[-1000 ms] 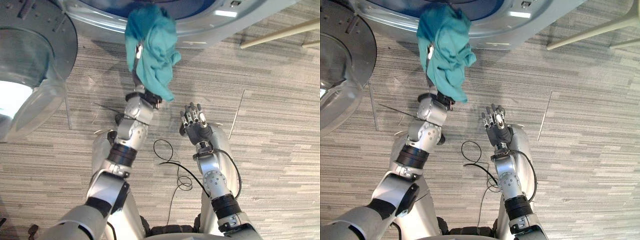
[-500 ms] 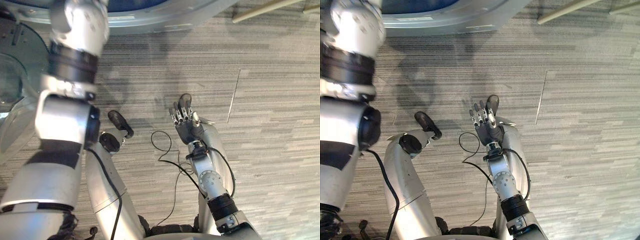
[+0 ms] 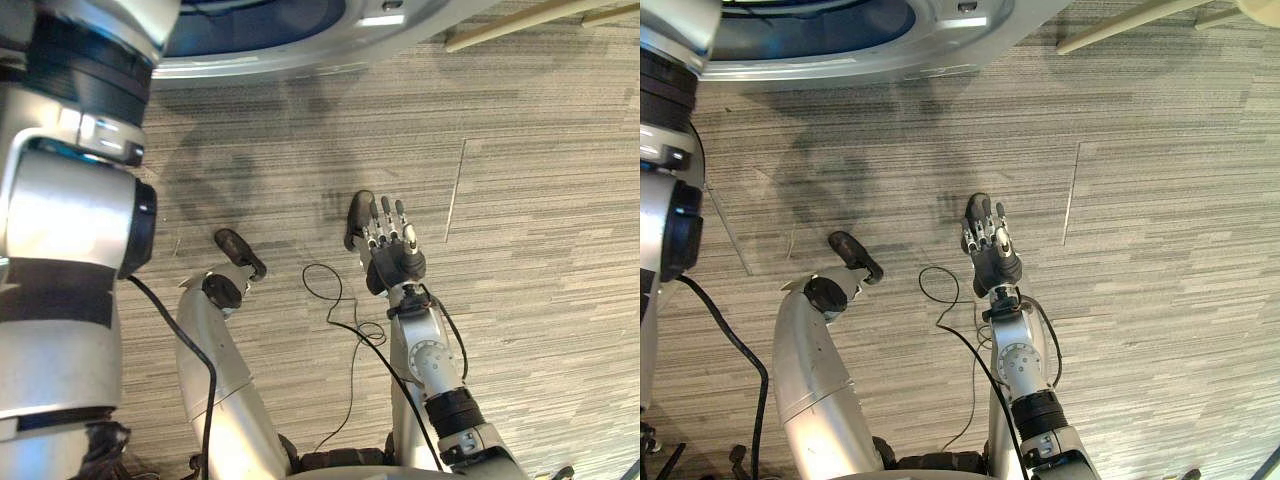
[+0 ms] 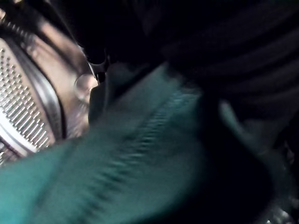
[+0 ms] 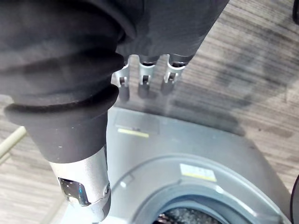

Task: Pick up the laundry basket with both hands and put the clothes into the washing machine.

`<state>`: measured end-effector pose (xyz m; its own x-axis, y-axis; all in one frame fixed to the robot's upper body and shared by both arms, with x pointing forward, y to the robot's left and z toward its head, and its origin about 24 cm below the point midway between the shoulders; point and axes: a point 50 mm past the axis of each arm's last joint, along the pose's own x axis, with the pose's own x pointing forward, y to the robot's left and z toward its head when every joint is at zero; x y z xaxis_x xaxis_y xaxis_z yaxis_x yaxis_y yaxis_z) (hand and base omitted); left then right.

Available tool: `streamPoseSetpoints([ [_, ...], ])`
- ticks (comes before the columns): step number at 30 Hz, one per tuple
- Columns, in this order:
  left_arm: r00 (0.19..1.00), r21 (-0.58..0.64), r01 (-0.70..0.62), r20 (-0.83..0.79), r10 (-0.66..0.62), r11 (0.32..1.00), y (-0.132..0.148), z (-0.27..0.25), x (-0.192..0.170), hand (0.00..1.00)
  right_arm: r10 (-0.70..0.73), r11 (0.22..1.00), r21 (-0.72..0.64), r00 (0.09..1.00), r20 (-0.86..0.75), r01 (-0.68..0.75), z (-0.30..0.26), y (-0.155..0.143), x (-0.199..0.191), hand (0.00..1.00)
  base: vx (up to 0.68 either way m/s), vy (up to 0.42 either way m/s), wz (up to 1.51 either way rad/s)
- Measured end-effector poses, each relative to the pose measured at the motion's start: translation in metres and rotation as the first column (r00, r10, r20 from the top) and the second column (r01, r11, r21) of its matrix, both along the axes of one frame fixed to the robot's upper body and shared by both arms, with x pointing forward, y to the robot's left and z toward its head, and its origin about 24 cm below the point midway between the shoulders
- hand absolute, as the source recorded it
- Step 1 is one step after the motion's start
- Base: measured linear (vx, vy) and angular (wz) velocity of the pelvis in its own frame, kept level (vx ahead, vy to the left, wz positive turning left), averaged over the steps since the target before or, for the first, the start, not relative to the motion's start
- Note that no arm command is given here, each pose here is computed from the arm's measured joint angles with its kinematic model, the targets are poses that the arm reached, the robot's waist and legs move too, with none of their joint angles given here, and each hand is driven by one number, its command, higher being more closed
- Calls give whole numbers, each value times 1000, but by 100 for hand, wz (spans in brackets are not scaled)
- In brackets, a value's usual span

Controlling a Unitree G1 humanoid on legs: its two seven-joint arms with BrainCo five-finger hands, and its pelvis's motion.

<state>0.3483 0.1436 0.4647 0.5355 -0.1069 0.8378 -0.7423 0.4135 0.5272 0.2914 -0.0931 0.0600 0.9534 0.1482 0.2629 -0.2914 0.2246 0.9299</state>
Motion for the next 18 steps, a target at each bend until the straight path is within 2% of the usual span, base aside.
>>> streamPoseSetpoints([
  [3, 978, -195, 82, -171, -116, 977, 21, -21, 20, 0, 1, 1000, -6, 1000, -9, -1, -2, -1, 0, 0, 30, -3, 5],
  [5, 959, -277, 130, -210, -192, 952, 26, -28, 24, 0, 4, 1000, -13, 1000, -11, -4, -2, -1, 0, 0, 18, -5, 1],
  [10, 919, -383, 218, -230, -321, 898, 22, -34, 29, 0, 5, 999, -44, 1000, -28, -6, -6, -2, 0, 0, 42, 9, -2],
  [18, 905, -458, 192, -259, -336, 868, 35, -54, 38, 0, -8, 998, -57, 998, -59, 5, -12, -3, 1, 0, 17, 13, -2],
])
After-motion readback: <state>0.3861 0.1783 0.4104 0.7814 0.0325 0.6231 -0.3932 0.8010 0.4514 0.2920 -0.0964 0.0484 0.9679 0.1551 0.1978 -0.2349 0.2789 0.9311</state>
